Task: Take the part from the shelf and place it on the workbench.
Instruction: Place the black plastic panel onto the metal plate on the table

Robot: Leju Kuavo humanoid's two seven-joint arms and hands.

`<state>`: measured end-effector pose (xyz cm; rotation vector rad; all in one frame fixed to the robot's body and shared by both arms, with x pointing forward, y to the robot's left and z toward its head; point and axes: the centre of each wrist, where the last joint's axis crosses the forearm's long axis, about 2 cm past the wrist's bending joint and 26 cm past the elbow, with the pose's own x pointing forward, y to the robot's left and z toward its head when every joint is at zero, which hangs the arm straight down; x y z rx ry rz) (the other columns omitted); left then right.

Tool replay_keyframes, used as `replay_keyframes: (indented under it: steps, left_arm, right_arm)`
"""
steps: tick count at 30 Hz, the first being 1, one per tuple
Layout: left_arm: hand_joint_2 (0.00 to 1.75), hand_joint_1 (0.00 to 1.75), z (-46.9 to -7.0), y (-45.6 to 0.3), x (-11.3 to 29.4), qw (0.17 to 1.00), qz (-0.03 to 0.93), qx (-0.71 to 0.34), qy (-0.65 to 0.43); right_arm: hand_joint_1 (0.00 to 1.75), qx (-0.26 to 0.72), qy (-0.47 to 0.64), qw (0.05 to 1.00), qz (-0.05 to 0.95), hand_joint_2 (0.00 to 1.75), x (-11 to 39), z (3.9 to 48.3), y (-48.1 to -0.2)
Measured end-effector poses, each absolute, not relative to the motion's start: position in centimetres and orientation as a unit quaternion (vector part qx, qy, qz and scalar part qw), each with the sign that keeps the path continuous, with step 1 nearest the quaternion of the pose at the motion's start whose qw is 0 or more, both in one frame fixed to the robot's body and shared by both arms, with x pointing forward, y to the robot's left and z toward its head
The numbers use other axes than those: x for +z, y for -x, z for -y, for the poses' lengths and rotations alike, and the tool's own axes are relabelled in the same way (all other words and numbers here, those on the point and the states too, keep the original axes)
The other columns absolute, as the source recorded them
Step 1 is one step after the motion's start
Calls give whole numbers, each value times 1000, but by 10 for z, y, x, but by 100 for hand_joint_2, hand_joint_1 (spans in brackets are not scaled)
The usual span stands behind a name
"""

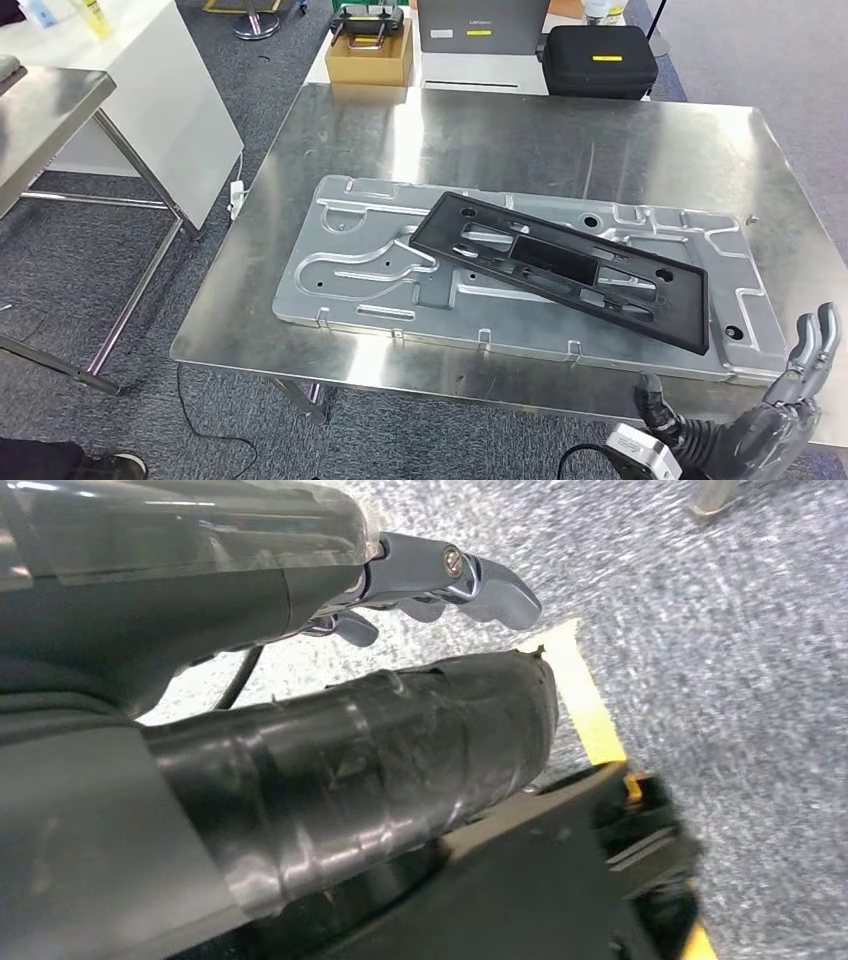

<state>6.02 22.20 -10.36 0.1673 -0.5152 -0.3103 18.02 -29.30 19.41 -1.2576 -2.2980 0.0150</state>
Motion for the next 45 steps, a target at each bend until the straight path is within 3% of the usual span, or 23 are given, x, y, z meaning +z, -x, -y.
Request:
replay_keyframes:
  steps: [40, 44, 45]
  left_arm:
    - [0, 0, -223, -59, -104, 953, 253, -141, -85]
    - [0, 0, -223, -59, -104, 954, 252, -141, -85]
    - [0, 0, -223, -58, -104, 954, 252, -141, -85]
  right_arm:
    - [0, -12, 442, 291, 848, 175, 180, 291, -173]
    - [0, -12, 442, 295, 847, 0, 179, 291, -170]
    - [0, -12, 441, 297, 847, 0, 178, 291, -170]
